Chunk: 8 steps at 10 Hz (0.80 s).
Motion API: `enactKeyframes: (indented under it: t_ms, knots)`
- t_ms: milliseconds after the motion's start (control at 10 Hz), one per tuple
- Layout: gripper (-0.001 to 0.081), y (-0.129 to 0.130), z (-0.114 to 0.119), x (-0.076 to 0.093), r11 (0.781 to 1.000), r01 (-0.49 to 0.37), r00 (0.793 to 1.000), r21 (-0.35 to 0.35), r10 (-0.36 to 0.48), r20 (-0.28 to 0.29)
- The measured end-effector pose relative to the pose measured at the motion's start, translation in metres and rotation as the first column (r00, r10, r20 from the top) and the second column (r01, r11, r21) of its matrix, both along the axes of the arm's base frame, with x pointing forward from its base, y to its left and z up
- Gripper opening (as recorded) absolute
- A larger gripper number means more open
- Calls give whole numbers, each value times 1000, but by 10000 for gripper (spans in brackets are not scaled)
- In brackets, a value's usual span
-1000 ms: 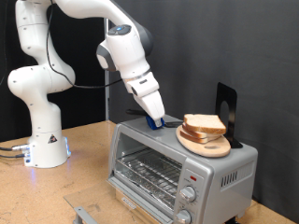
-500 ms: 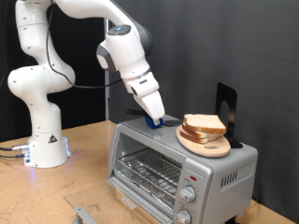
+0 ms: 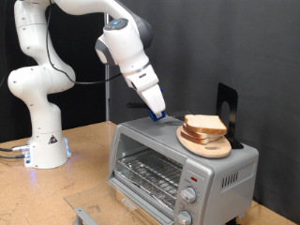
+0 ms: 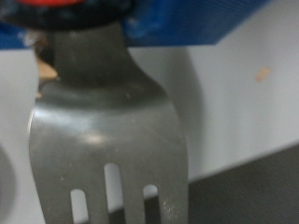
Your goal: Make a piece of toast with the oven
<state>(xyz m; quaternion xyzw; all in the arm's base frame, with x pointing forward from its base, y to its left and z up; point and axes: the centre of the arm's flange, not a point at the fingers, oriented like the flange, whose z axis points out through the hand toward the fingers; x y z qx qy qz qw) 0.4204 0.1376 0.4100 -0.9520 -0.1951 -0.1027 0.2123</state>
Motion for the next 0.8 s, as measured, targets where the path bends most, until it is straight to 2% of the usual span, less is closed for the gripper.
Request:
enactKeyframes:
  t_ms: [200,400,600,800]
  knots:
    - [263,-5,19,-5,1000,-19,1000,21,19,-16]
    - [263,-7,18,-4,999,11,1000,45,-11,-1]
    - [263,-26,27,2,982,112,990,149,-123,66]
    - [263,-60,38,3,959,199,974,202,-217,67]
